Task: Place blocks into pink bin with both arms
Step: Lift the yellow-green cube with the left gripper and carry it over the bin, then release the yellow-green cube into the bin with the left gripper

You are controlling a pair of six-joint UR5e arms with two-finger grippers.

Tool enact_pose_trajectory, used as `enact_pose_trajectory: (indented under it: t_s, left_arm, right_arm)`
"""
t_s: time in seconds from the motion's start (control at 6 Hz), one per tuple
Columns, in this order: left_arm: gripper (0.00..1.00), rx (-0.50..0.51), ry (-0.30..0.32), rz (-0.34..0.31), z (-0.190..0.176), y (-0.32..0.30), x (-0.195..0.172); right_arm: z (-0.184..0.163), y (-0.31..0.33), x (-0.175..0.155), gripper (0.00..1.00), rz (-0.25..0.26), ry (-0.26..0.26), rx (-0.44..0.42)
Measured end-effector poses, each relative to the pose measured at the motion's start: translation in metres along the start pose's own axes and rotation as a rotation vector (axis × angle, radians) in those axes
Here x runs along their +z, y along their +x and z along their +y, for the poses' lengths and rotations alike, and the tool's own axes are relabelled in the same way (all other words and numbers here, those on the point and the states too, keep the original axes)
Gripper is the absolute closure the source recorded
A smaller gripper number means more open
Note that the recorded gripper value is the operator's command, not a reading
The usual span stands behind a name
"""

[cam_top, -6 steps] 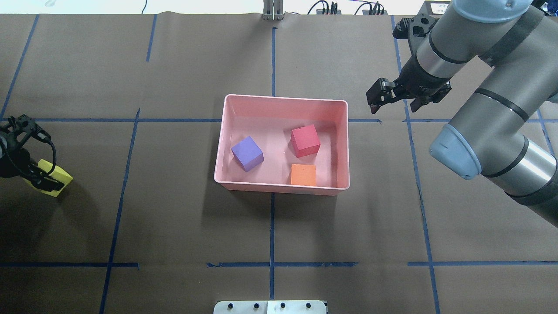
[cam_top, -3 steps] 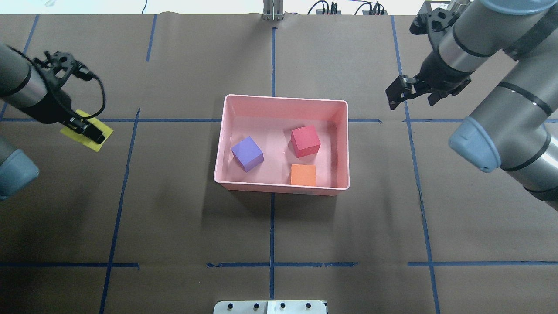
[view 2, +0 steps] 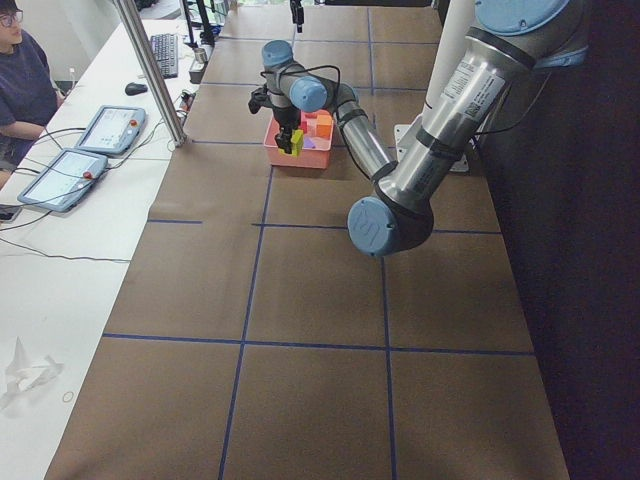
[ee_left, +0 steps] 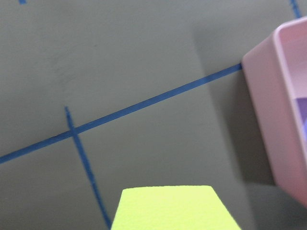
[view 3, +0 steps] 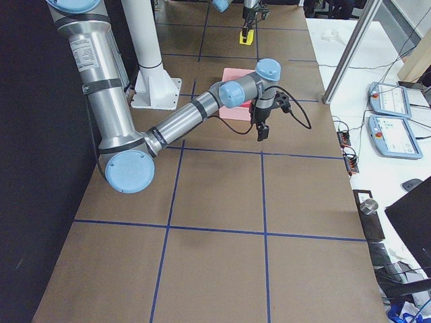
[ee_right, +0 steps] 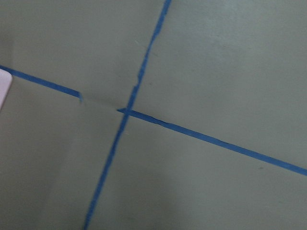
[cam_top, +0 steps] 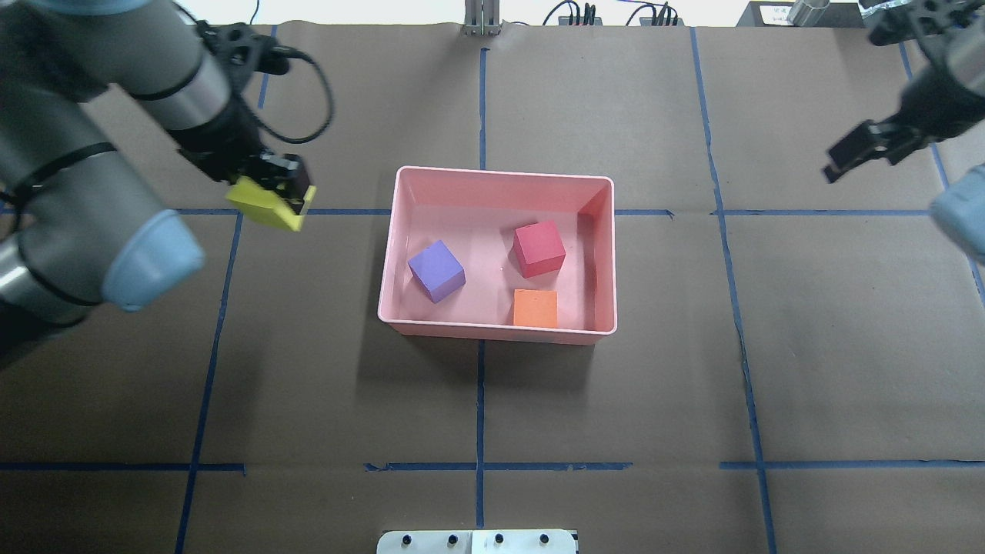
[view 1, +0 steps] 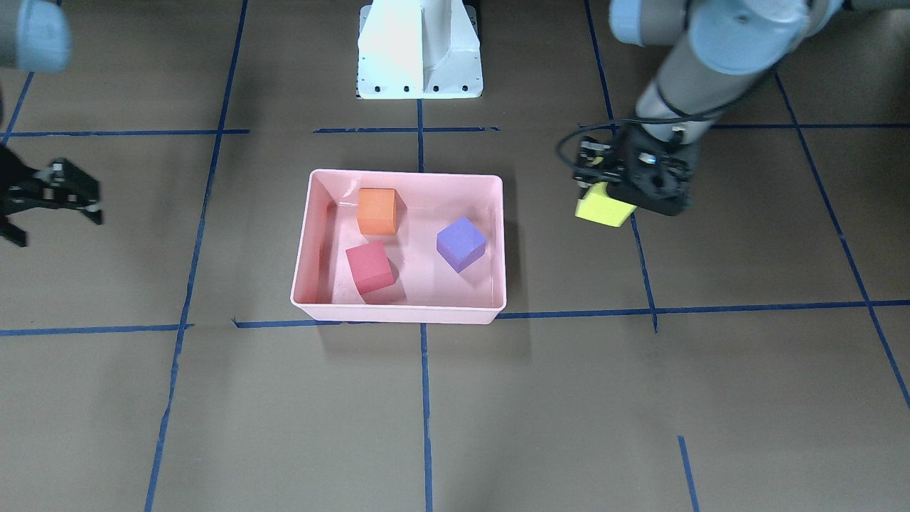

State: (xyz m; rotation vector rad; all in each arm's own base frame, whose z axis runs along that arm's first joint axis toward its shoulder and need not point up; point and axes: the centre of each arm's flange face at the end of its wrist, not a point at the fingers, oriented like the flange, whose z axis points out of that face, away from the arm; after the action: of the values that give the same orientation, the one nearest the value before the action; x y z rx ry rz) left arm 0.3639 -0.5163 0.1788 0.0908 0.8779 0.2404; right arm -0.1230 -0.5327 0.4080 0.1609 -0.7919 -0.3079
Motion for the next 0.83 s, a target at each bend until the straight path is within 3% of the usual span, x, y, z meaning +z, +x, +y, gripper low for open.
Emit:
enact_pose_trajectory:
  t_s: [0.17,0.33,0.83]
  left_arm:
    - [0.26,-0.067,0.004,-0.016,-0.015,0.071,0.008]
    - [0.00,-0.106,0.004,-0.036,-0.024,0.129,0.022]
    - [0.00,-0.099,0.007,-0.053,-0.026,0.166,0.032]
  right_arm:
    - [0.033,0.055,-0.005,0.00,0.017,-0.008,-0.054]
    - [0.061,0.093,-0.008,0.00,0.028,-0.016,-0.091]
    - [0.095,0.128,-0.008,0.00,0.037,-0.030,-0.100]
